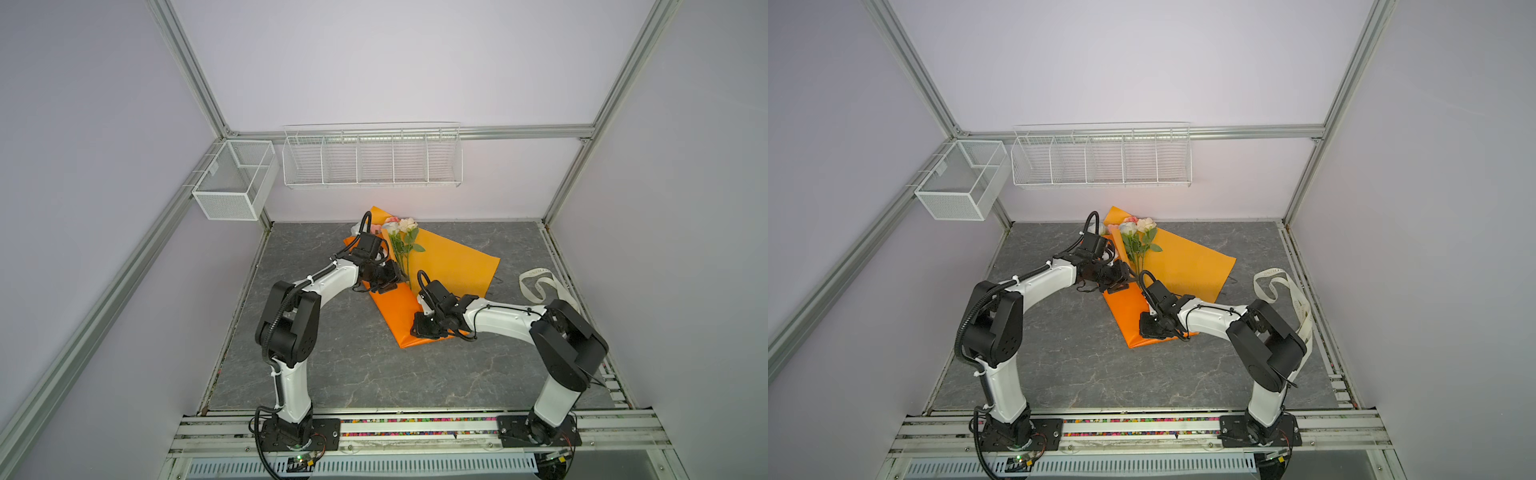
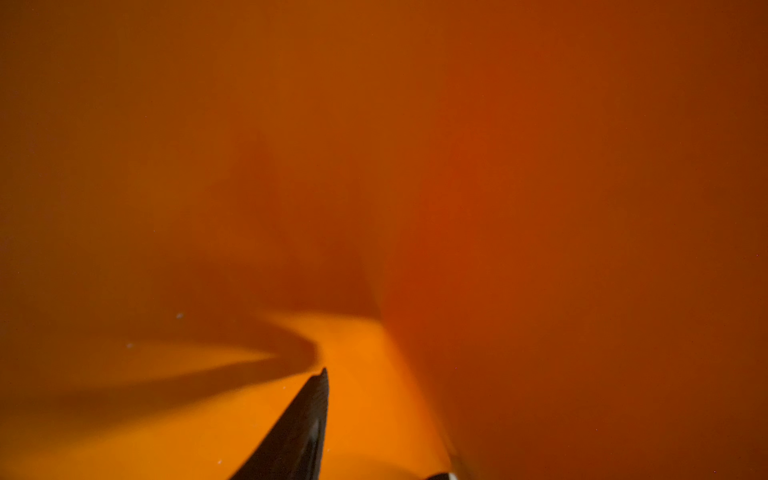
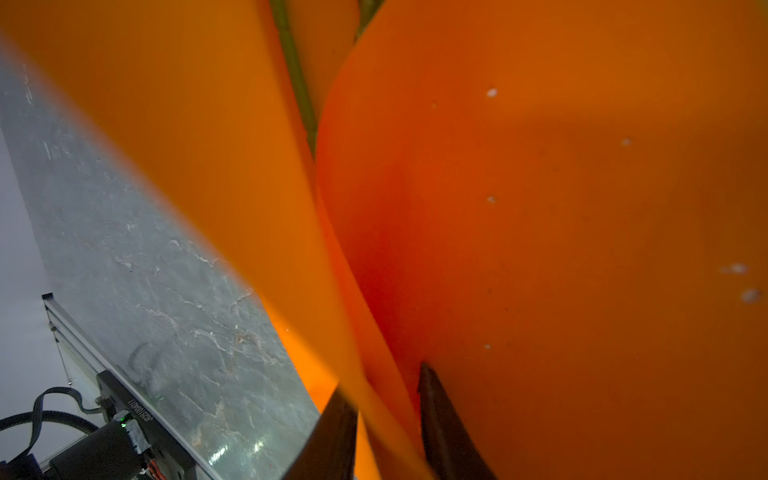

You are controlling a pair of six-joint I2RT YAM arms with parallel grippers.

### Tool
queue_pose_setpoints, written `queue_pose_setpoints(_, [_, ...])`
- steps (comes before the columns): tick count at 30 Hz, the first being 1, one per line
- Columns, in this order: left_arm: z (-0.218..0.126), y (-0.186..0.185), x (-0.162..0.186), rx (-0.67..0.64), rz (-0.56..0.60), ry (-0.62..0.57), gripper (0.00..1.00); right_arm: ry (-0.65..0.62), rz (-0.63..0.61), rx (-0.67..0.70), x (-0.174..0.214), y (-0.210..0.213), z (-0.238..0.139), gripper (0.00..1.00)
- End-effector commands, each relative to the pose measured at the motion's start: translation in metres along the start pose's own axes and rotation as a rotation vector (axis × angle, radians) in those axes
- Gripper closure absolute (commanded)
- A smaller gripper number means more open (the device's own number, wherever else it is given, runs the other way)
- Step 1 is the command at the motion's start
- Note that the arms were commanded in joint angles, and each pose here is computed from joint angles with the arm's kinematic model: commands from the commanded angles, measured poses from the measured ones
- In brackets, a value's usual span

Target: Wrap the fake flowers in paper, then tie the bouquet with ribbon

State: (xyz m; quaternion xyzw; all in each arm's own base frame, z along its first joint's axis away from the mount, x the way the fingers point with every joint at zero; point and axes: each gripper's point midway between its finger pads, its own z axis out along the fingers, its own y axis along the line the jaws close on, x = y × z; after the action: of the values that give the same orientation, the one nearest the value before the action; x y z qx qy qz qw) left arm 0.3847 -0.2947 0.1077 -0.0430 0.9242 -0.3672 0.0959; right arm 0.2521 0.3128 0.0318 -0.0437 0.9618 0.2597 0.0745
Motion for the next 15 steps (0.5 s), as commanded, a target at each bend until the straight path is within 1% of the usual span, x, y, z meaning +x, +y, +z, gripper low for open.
queue_pose_setpoints(1, [-0.037, -0.026, -0.011, 0.06, 0.078, -0.052, 0.37, 0.028, -0.01, -0.099, 0.004, 0.011, 0.002, 0.72])
queue_pose_setpoints(3, [-0.052, -0.021, -0.019, 0.07, 0.065, -0.086, 0.36, 0.046, -0.006, -0.102, 0.007, 0.009, 0.005, 0.72])
queue_pose_setpoints(5, [-0.067, -0.014, -0.032, 0.125, 0.037, -0.117, 0.35, 0.056, -0.002, -0.106, 0.01, 0.008, 0.007, 0.8])
queue_pose_setpoints(7, [-0.079, -0.008, -0.044, 0.18, 0.017, -0.135, 0.35, 0.055, 0.006, -0.097, 0.009, 0.006, 0.007, 0.83])
queue_pose_setpoints(8, [-0.084, -0.005, -0.05, 0.198, 0.007, -0.143, 0.36, 0.057, 0.007, -0.096, 0.01, 0.006, 0.008, 0.88])
queue_pose_setpoints(10, [-0.09, 0.002, -0.06, 0.217, -0.009, -0.161, 0.38, 0.058, 0.008, -0.094, 0.01, 0.005, 0.008, 0.89])
queue_pose_setpoints(11, [-0.092, 0.006, -0.065, 0.226, -0.016, -0.168, 0.39, 0.058, 0.01, -0.088, 0.01, 0.004, 0.008, 0.93])
queue_pose_setpoints(13, [-0.086, 0.017, -0.071, 0.226, -0.041, -0.167, 0.41, 0.056, 0.014, -0.073, 0.011, 0.0, 0.008, 0.93])
queue_pose_setpoints(15, [-0.074, 0.028, -0.077, 0.225, -0.055, -0.16, 0.41, 0.061, 0.018, -0.064, 0.011, -0.002, 0.009, 0.91])
